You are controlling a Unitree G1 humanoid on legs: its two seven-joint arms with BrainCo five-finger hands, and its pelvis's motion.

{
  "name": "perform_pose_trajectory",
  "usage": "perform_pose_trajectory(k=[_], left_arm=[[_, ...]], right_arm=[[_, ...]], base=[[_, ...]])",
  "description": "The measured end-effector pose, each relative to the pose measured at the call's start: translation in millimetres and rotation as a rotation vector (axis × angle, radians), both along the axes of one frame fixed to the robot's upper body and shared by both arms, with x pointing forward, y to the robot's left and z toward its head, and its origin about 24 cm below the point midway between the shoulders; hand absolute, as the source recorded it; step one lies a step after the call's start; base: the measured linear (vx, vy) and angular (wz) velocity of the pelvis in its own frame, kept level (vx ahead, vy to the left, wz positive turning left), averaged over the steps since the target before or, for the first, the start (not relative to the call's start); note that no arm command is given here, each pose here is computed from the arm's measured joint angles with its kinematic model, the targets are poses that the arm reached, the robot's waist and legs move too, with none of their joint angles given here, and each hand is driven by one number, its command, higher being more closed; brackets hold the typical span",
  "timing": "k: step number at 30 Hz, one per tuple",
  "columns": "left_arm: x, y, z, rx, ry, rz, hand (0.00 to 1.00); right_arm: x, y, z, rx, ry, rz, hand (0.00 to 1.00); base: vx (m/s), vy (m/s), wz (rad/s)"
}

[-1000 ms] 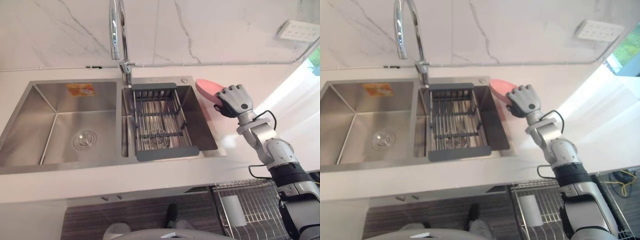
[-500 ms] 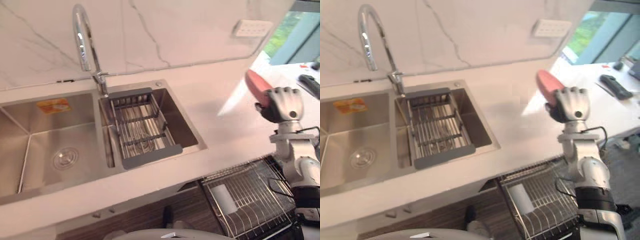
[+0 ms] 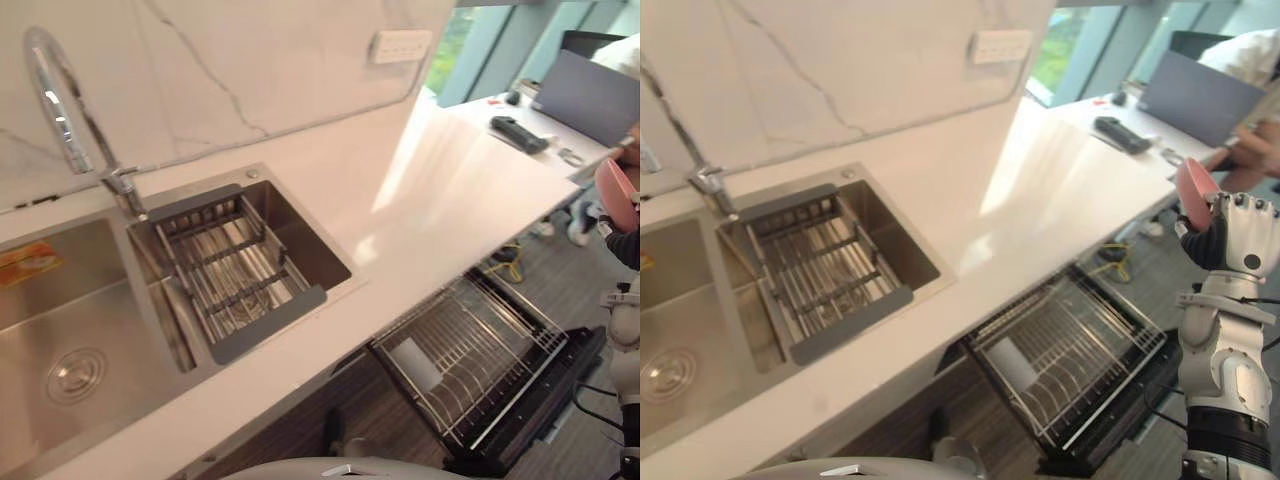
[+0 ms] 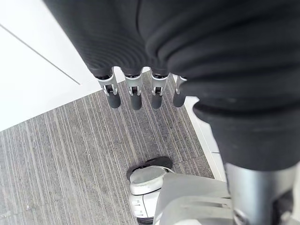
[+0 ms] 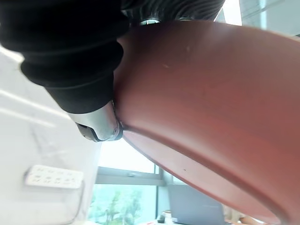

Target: Walk over to the sink, pick up the cup, carry it to the dishwasher, place the cup inside the dishwasher, then close the dishwasher door

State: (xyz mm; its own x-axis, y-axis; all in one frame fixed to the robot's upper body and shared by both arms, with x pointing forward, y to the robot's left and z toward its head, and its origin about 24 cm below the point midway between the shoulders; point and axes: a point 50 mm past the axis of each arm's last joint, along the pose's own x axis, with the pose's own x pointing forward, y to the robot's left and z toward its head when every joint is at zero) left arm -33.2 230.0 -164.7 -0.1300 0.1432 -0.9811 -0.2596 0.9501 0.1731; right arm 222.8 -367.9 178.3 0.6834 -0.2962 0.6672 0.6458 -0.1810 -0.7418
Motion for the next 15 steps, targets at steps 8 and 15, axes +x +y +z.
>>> perform_pose_trajectory(k=[8,15], left_arm=[[14,6,2,0.014,-0.072,0.173,0.0],[15,-6,-1,0.0,-0.095,0.255,0.0]], right_arm=[[-8,-21,-50,0.272,0.011,-0.169,1.0],[-32,-19,-105,0.457,0.057,-0.261,1.0]], base=[[0.07,-0.085,-0.31],[-0.06,0.014,-0.37]])
